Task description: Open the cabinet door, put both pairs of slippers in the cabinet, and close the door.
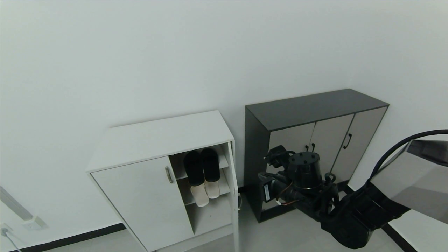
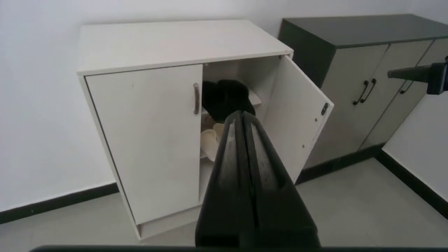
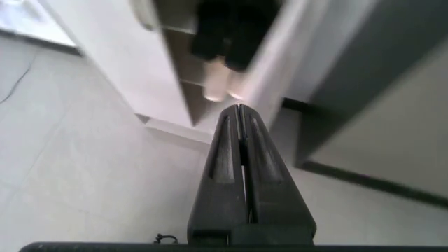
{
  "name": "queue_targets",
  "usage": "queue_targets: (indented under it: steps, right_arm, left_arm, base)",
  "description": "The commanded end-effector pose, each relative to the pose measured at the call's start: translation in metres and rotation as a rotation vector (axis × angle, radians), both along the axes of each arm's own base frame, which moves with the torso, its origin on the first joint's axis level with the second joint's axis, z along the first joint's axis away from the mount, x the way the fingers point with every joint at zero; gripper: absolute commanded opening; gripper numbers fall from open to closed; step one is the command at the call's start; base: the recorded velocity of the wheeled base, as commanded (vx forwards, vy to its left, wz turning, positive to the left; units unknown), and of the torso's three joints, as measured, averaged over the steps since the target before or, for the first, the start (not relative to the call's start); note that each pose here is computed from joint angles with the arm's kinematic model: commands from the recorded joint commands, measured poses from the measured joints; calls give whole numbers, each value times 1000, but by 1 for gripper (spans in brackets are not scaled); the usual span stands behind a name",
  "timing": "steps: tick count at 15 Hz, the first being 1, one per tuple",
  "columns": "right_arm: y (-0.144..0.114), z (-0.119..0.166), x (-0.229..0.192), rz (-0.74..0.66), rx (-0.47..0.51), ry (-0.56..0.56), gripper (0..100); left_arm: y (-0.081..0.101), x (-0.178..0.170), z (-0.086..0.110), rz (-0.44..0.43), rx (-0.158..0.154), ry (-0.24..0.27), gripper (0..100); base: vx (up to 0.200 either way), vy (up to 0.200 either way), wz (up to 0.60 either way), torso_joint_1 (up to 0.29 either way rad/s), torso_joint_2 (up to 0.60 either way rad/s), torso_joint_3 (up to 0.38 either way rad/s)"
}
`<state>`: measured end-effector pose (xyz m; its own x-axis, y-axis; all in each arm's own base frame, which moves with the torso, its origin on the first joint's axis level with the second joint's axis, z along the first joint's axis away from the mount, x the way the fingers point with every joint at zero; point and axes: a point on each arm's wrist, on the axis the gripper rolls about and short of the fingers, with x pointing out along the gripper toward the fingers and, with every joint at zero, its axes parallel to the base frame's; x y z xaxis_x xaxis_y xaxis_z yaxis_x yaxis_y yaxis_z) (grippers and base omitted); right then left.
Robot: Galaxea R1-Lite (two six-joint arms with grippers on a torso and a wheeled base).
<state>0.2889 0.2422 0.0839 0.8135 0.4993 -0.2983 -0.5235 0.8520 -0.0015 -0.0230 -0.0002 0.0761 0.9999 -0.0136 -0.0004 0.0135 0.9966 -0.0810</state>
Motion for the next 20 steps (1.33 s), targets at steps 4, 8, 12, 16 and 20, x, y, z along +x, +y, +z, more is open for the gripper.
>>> queue_targets:
  steps: [4,8,12,16,20]
  right_arm:
    - [-2,-7,3,-3,-10,16,0]
    - [-21,-14,21,-10,-12,35,0]
    - [-67,-22,50,-93,-41,50,0]
    - [-82,-61,64,-147,-94,149,0]
    - [-68,-83,86,-136,-93,148,0]
  left_arm:
    - [0,0,0,0,0,1,0]
    - [0,0,0,0,0,1,0]
    - [0,0,0,-2,0,1,0]
    - [0,0,0,-2,1,1,0]
    - [0,0,0,-2,1,0,0]
  base:
    - [0,0,600,4,7,4]
    - [0,0,0,0,0,0]
    - [0,0,0,0,0,0]
    - [0,0,0,0,0,0]
    - [0,0,0,0,0,0]
